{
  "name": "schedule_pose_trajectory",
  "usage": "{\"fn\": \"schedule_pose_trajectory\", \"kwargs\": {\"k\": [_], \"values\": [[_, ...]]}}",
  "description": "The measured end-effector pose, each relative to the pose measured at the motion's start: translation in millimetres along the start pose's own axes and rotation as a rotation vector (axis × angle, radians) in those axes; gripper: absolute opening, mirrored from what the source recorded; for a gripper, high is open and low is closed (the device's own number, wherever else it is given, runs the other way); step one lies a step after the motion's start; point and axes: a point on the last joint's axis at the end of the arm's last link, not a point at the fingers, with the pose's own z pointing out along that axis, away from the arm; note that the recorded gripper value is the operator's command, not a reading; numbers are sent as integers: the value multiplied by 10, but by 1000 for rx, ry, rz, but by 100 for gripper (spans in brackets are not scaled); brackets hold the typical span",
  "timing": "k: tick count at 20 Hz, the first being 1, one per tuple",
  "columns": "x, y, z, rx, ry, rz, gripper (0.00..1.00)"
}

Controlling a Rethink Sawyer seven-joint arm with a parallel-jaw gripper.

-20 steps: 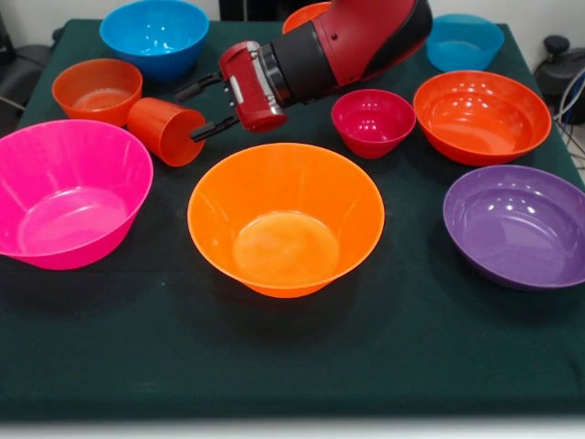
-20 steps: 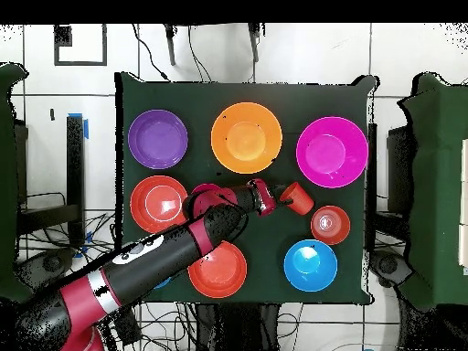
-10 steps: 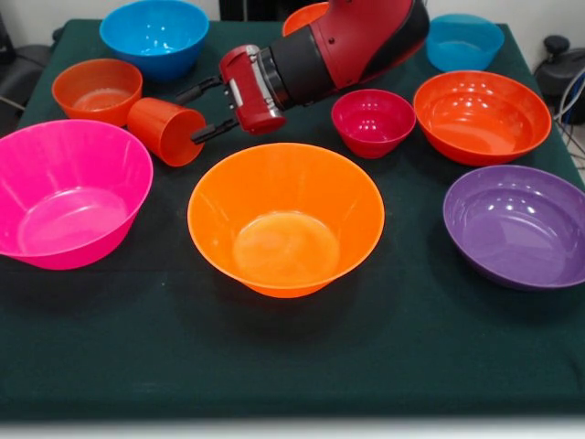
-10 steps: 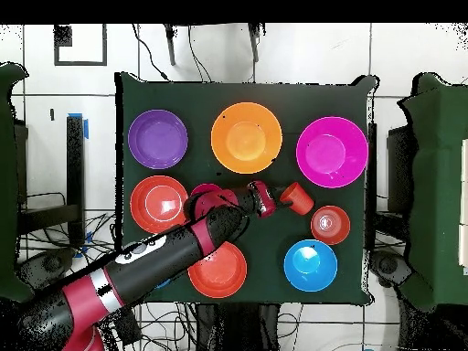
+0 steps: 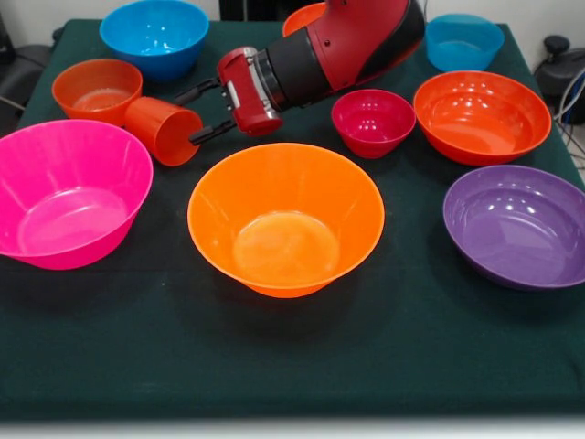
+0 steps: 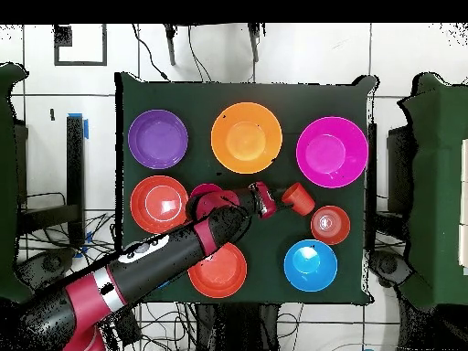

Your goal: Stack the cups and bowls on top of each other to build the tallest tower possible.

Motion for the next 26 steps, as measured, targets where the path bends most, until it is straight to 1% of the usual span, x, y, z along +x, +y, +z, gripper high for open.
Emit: {"fn": "schedule_pose_trajectory", "kwargs": {"k": [9,13,14,26], "values": [[73,-6,30,2,16,-1,100],[74,-6,30,2,16,-1,100],[74,-6,30,2,16,-1,0],[99,-21,59,7,16,-5,0]]}}
